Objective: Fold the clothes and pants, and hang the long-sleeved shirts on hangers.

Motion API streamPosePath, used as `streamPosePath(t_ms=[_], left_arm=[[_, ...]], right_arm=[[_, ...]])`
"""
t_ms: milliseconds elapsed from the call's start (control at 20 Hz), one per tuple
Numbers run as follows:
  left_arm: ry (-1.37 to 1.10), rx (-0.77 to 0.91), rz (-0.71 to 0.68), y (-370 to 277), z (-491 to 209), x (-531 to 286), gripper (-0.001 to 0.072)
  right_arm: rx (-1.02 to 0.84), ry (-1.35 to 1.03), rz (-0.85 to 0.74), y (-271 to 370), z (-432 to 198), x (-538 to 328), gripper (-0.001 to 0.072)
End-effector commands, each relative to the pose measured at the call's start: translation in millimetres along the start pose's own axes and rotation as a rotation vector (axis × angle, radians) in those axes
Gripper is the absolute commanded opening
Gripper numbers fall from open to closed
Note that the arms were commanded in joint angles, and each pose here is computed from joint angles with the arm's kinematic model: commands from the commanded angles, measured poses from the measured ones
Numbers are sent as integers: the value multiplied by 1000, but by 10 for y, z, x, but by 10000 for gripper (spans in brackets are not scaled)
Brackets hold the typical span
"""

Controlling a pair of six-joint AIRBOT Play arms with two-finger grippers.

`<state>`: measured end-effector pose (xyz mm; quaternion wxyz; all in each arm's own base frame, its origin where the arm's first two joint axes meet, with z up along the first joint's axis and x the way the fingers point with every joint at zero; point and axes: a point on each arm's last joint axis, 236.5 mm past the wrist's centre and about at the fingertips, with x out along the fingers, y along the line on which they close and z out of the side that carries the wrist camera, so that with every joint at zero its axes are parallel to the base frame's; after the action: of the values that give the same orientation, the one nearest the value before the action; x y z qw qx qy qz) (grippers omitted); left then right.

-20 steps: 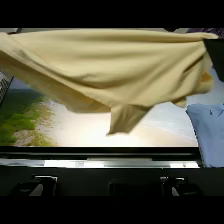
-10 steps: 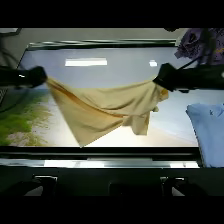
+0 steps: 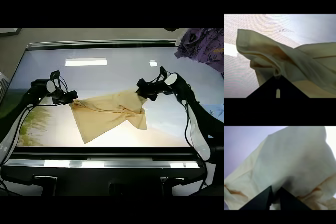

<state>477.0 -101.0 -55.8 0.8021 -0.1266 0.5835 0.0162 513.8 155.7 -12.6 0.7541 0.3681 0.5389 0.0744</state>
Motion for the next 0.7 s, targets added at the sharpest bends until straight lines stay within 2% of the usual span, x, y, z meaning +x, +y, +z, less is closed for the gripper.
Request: streamPosePath(t_ms=[0,50,100,300,500,650], left_arm=[[-2,8,-1,0,47,74,20],[-3,6,1,15,78,29,20],[1,0,4,41,103,-13,20],[16,-32,19,189,158,-178,21],[58,-41,36,263,69,-202,21],[68,-41,39,271,43,-206,21]], right_arm=[[10,-43,31,-66,269,-110,385],[28,-45,29,-149,359,-338,528],[7,-51,24,-268,444,-613,556],[-121,115,-14,-904,210,-1304,553],[-108,326,60,-1244,-506,-1006,544],[-67,319,136,-1323,-748,-718,543]])
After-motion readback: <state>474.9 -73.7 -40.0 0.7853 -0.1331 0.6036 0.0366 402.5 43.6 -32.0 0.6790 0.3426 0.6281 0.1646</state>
